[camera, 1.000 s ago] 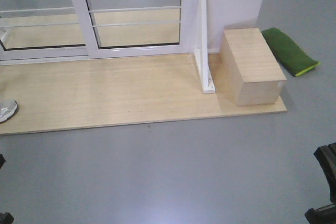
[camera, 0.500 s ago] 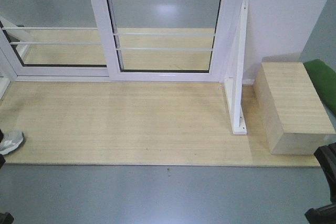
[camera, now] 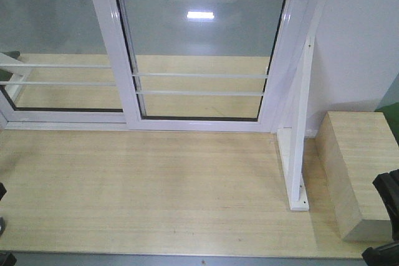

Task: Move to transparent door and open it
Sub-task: 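Turn and drive the base toward the white-framed glass sliding door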

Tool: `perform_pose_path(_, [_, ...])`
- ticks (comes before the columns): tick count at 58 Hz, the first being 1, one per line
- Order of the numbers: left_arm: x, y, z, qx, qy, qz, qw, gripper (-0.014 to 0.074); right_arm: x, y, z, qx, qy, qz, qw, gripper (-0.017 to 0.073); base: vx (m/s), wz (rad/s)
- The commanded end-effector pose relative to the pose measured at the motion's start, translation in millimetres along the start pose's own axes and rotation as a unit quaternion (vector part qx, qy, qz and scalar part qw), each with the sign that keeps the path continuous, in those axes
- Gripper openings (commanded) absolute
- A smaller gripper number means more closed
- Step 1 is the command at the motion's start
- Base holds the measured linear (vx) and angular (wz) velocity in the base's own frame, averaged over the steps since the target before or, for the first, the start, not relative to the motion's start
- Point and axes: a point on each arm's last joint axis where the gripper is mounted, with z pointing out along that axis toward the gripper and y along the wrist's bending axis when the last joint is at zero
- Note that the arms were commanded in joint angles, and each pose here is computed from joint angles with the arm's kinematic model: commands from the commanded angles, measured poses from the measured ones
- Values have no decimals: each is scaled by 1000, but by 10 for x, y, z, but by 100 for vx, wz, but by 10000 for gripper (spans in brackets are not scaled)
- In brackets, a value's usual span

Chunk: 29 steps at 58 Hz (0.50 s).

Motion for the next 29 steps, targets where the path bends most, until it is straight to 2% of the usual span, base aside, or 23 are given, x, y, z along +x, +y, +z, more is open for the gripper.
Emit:
perform_pose_path(1, [-40,-3,-3,3,-45,-6,999,3,-68,-5,-12,3,-47,-3,999,-3,44,-4])
perform_pose_path(29, [-40,-3,-3,3,-45,-6,999,3,-68,-5,-12,3,-47,-3,999,-3,39,-3])
